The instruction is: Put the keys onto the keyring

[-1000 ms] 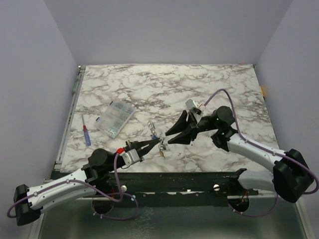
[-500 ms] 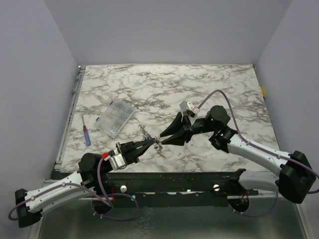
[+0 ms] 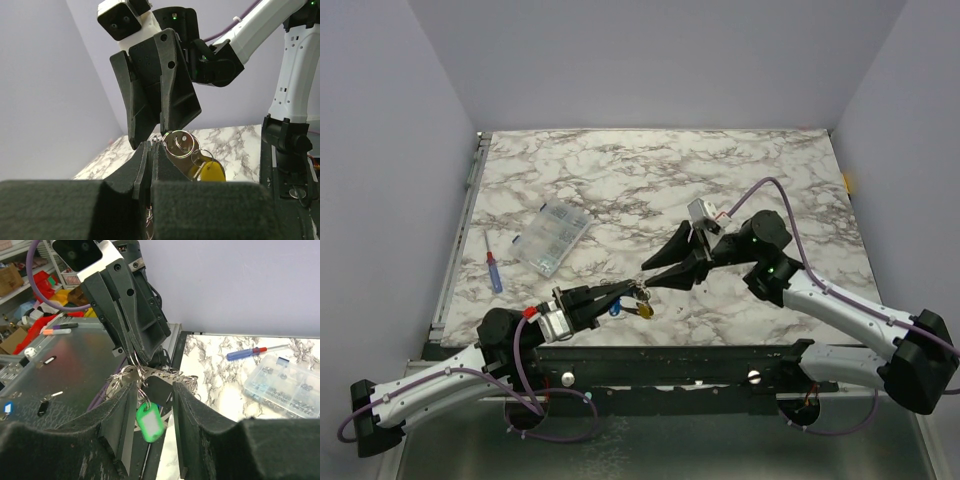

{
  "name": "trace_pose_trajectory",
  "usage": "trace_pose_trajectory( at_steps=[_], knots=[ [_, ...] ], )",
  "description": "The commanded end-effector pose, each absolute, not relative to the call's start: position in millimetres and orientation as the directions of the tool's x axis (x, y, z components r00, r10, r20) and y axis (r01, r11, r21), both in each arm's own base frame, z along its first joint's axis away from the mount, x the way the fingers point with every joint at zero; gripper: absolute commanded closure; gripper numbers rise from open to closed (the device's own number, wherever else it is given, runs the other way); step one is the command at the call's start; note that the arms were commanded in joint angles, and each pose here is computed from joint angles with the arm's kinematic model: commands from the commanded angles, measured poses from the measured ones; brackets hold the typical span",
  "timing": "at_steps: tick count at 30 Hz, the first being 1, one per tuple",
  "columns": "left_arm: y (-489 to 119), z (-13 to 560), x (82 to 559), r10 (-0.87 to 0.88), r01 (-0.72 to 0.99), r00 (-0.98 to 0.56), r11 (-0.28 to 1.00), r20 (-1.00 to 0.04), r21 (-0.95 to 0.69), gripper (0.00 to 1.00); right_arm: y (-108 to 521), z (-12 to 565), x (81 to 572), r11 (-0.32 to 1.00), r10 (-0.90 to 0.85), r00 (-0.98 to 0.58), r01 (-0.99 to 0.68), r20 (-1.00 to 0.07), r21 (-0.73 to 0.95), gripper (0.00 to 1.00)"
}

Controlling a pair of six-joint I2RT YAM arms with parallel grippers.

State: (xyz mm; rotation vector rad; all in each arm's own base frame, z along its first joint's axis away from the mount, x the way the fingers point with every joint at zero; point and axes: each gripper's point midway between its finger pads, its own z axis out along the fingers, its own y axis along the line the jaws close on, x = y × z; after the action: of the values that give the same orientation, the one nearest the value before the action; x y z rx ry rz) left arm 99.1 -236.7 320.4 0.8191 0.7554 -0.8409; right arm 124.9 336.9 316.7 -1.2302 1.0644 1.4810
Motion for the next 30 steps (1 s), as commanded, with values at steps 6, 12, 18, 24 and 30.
trace_pose_trajectory(
  at_steps=[6, 12, 18, 24, 30],
  knots=[
    [-235, 331, 91, -0.378, 0.861, 0.469, 0.398, -0.798, 0.317, 1.00, 334, 332, 127, -0.171, 0.125, -0.016, -0.985, -0.992, -0.005, 0.55],
    [-237, 329, 93, -0.363, 0.857, 0.474, 0.400, -0.802, 0.325, 1.00, 332, 336, 136, -0.116, 0.065, 0.048, -0.992, -0.997, -0.055, 0.55],
    [-238, 322, 99, -0.320, 0.846, 0.479, 0.415, -0.818, 0.333, 1.00, 325, 347, 160, 0.065, 0.090, 0.114, -0.992, -0.989, -0.108, 0.54],
    [-239, 322, 100, -0.320, 0.852, 0.466, 0.413, -0.825, 0.321, 1.00, 337, 334, 136, -0.136, 0.070, 0.018, -0.990, -0.997, -0.027, 0.54],
    [-240, 323, 100, -0.323, 0.857, 0.457, 0.409, -0.829, 0.313, 1.00, 342, 326, 135, -0.182, 0.052, 0.004, -0.983, -0.999, -0.013, 0.60]
  ],
)
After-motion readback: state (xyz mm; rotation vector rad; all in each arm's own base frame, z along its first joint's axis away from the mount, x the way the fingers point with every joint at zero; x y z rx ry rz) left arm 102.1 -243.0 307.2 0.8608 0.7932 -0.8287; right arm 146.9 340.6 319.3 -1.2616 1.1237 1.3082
